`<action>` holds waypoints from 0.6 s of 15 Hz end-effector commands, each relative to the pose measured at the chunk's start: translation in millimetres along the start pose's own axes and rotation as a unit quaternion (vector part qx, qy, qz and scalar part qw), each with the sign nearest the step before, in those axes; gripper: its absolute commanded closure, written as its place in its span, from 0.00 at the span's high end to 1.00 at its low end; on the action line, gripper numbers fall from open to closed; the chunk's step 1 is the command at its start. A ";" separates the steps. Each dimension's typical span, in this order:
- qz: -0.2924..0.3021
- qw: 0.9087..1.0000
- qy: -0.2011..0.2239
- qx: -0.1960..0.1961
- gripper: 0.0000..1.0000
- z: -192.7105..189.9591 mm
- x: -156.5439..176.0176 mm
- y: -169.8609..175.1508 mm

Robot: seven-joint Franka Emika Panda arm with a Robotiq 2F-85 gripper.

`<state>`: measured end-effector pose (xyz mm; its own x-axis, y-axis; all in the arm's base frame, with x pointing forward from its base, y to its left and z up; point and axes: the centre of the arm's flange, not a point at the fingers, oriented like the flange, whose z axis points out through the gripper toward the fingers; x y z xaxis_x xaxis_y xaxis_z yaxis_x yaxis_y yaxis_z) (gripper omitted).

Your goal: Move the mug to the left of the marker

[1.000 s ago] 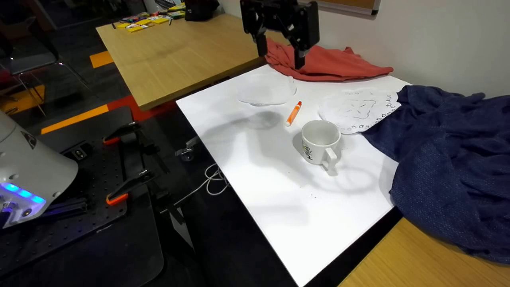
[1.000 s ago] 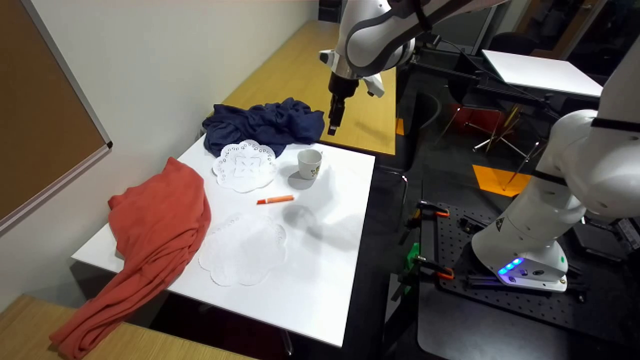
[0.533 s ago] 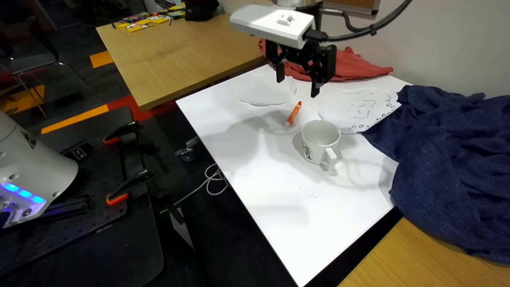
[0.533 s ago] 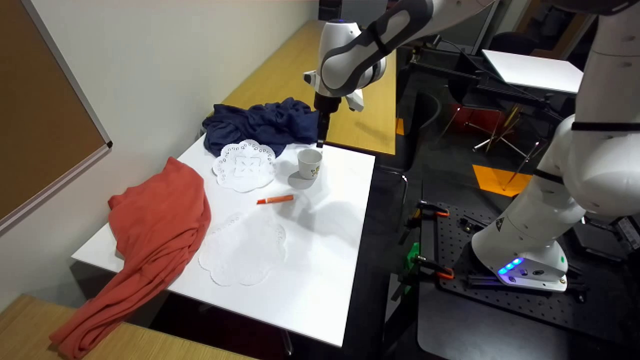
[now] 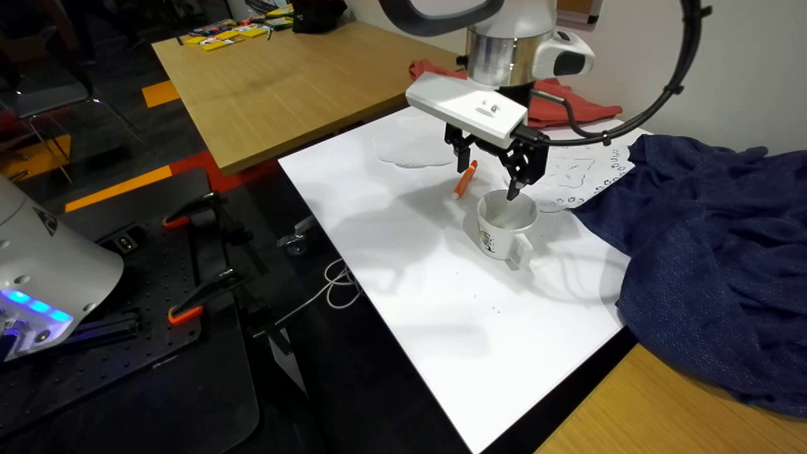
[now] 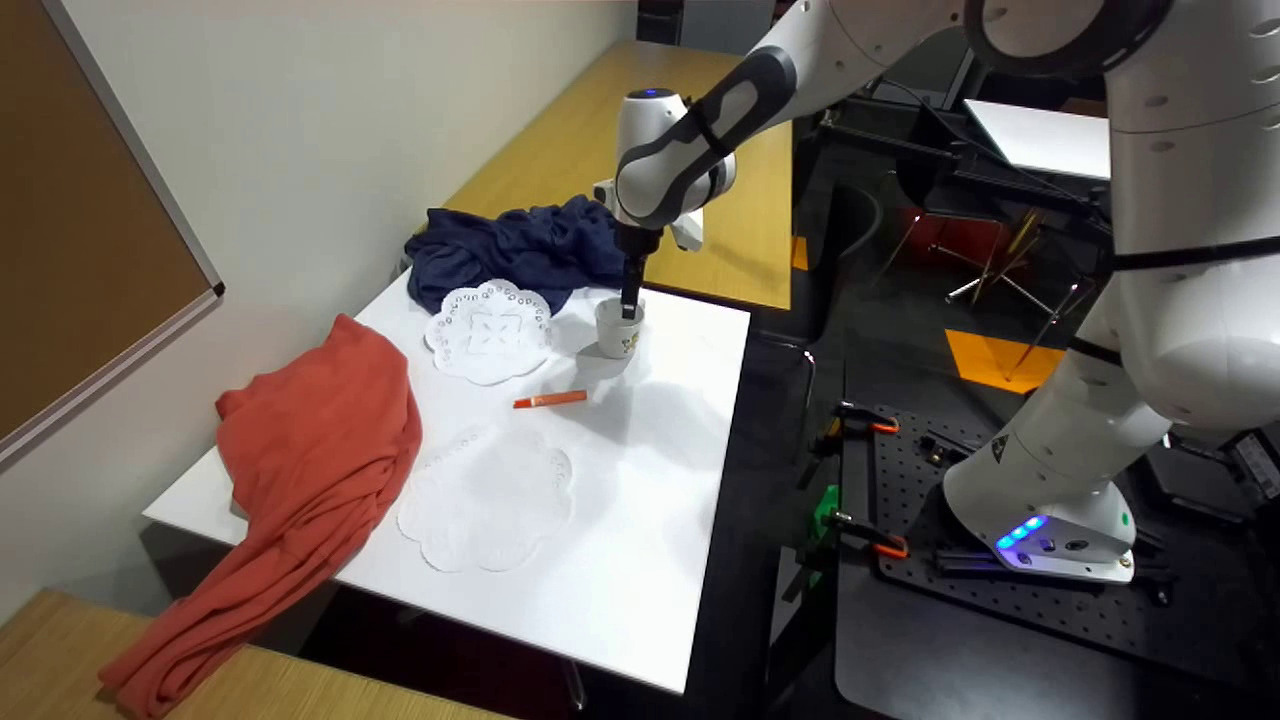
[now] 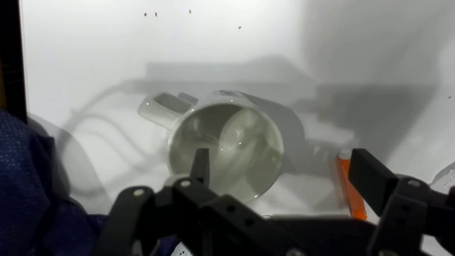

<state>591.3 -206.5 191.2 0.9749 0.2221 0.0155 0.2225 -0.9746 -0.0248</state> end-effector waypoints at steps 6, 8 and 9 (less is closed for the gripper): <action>0.015 1.000 -0.020 0.010 1.00 48.4 25.7 10.2; 0.013 1.000 -0.023 0.012 1.00 55.2 29.2 9.5; 0.012 1.000 -0.024 0.012 1.00 57.8 31.0 9.5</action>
<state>610.2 -205.4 138.4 0.9770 0.2124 -0.0171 0.2114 -0.9763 -0.0460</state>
